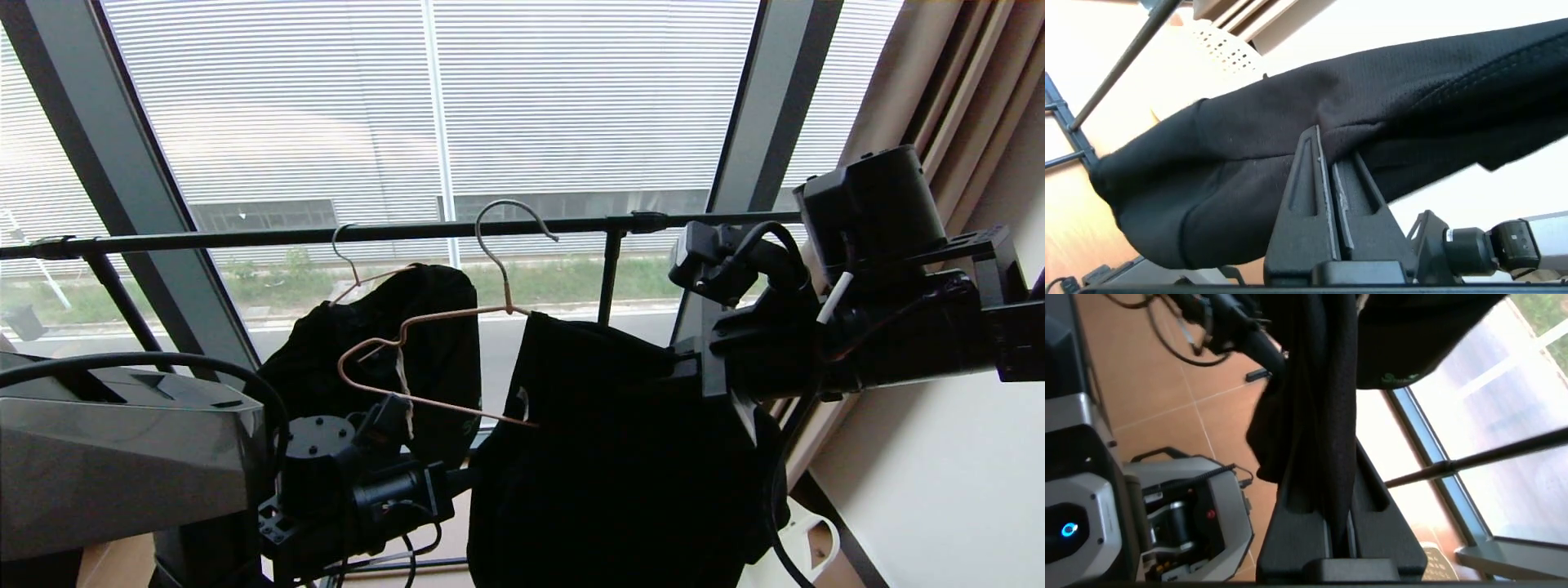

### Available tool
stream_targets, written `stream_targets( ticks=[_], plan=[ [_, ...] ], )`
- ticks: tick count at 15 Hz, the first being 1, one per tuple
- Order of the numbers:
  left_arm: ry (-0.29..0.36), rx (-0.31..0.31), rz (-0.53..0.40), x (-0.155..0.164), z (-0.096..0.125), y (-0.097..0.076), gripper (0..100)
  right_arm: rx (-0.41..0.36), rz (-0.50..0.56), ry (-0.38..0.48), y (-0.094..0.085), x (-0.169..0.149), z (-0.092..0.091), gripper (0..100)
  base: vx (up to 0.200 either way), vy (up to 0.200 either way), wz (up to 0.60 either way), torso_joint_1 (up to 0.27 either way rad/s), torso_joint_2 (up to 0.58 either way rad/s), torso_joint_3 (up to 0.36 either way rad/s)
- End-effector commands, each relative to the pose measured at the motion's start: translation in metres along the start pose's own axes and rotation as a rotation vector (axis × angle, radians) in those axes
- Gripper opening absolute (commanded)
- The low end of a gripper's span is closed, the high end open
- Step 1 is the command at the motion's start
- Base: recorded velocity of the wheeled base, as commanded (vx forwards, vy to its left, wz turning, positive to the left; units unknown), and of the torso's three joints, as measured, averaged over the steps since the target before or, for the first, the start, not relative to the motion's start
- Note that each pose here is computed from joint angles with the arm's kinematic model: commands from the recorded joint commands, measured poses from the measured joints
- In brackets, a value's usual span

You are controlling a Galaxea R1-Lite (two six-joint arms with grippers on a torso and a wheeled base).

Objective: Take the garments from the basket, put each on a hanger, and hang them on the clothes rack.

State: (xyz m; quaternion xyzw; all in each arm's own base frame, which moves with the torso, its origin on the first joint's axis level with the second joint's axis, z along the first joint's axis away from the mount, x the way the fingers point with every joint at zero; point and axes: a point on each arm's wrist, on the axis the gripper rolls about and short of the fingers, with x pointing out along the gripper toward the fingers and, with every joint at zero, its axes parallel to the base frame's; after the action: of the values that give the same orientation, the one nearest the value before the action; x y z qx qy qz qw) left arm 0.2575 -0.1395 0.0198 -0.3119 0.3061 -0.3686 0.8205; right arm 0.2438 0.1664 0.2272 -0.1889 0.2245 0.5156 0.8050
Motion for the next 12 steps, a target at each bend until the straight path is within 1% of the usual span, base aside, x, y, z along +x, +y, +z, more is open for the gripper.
stream_targets(
  ticks=[1,2,4,7,10,12],
  plan=[
    [-0.028,0.003,0.012,-0.008,0.006,0.002,0,0.024,-0.025,-0.003,-0.012,-0.002,-0.006,0,0.0,0.0,0.0,0.0,0.0,0.0],
    [-0.039,0.011,0.02,-0.01,0.009,0.004,0,0.036,-0.028,-0.003,-0.015,-0.004,-0.008,0,0.0,0.0,0.0,0.0,0.0,0.0],
    [-0.042,0.012,0.022,-0.01,0.01,0.005,0,0.048,-0.031,0.005,-0.018,-0.004,-0.012,0,0.0,0.0,0.0,0.0,0.0,0.0],
    [-0.044,0.029,0.024,-0.01,0.01,0.006,0,0.061,-0.045,0.009,-0.022,-0.007,-0.016,0,0.0,0.0,0.0,0.0,0.0,0.0],
    [-0.07,0.039,0.033,-0.014,0.017,0.008,0,0.077,-0.039,0.01,-0.024,-0.01,-0.022,0,0.0,0.0,0.0,0.0,0.0,0.0],
    [-0.098,0.047,0.031,-0.019,0.024,0.007,0,0.083,-0.052,-0.001,-0.027,-0.01,-0.03,0,0.0,0.0,0.0,0.0,0.0,0.0]
  ],
)
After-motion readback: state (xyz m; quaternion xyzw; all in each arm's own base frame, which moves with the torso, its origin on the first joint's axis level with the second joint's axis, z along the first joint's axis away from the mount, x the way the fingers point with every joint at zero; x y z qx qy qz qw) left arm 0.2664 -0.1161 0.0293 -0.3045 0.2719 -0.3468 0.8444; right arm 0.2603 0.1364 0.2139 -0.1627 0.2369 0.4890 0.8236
